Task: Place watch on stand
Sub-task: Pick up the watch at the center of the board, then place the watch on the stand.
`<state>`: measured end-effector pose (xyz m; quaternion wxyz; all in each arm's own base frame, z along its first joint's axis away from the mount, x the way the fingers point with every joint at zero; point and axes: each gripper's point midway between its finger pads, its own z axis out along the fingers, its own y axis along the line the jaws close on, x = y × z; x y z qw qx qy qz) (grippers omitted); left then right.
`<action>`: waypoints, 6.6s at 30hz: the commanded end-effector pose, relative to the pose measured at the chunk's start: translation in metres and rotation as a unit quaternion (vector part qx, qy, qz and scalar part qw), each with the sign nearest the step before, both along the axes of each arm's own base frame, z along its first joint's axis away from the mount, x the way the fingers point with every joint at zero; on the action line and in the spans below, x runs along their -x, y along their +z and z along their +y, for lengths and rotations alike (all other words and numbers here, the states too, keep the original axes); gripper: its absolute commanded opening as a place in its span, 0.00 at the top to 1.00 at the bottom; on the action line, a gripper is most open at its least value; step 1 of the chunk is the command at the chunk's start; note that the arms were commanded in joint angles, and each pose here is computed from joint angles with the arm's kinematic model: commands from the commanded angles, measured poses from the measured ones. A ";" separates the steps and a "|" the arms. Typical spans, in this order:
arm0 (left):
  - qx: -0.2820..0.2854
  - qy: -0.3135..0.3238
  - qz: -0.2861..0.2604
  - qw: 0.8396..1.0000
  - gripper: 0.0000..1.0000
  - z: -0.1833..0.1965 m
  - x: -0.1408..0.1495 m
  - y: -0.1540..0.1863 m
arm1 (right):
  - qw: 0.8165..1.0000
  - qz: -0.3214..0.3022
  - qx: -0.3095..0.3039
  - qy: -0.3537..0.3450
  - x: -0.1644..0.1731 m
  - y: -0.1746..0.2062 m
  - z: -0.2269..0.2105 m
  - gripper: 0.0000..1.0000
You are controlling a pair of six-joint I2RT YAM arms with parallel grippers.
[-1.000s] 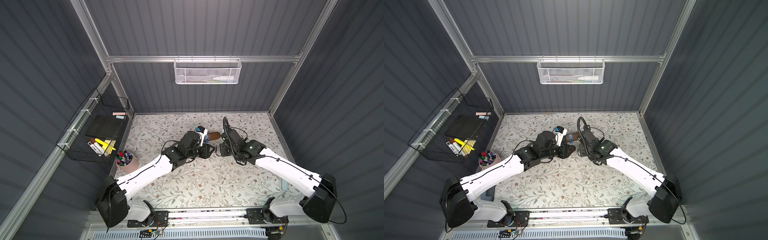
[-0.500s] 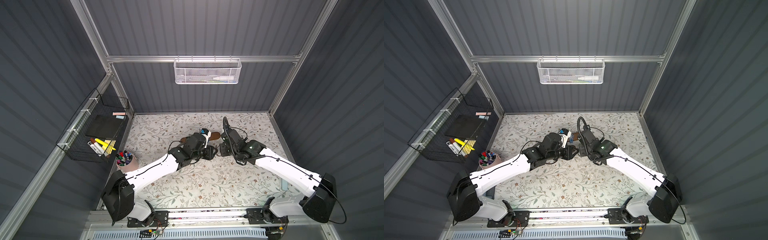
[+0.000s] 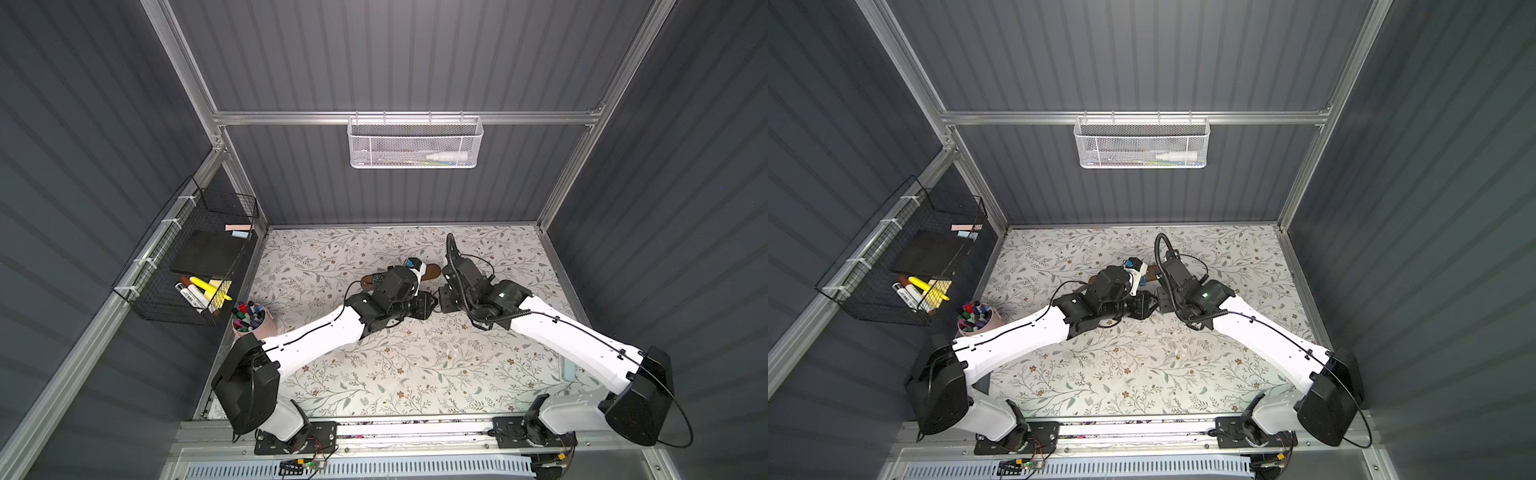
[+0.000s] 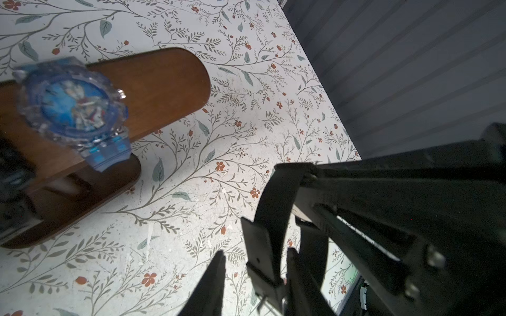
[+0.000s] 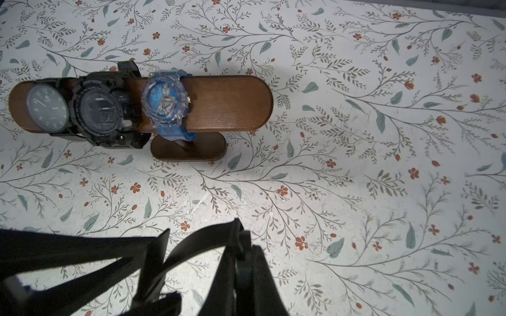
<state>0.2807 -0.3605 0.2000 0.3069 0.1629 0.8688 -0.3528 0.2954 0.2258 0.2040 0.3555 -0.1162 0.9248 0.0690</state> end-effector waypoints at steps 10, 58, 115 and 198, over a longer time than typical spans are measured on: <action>0.002 0.010 -0.010 1.000 0.85 -0.011 -0.011 0.003 | 1.000 -0.003 -0.016 -0.001 0.003 0.003 -0.001 1.00; 0.052 -0.066 -0.100 0.991 1.00 0.005 0.001 0.073 | 0.937 0.007 -0.315 0.151 0.059 0.065 -0.012 0.28; 0.046 -0.076 -0.102 0.991 1.00 0.006 -0.002 0.062 | 0.896 0.043 -0.392 0.205 0.040 0.085 0.018 0.40; -0.010 0.126 0.024 0.992 0.70 0.203 -0.087 -0.032 | 0.990 -0.110 0.064 0.056 -0.109 0.007 -0.013 0.70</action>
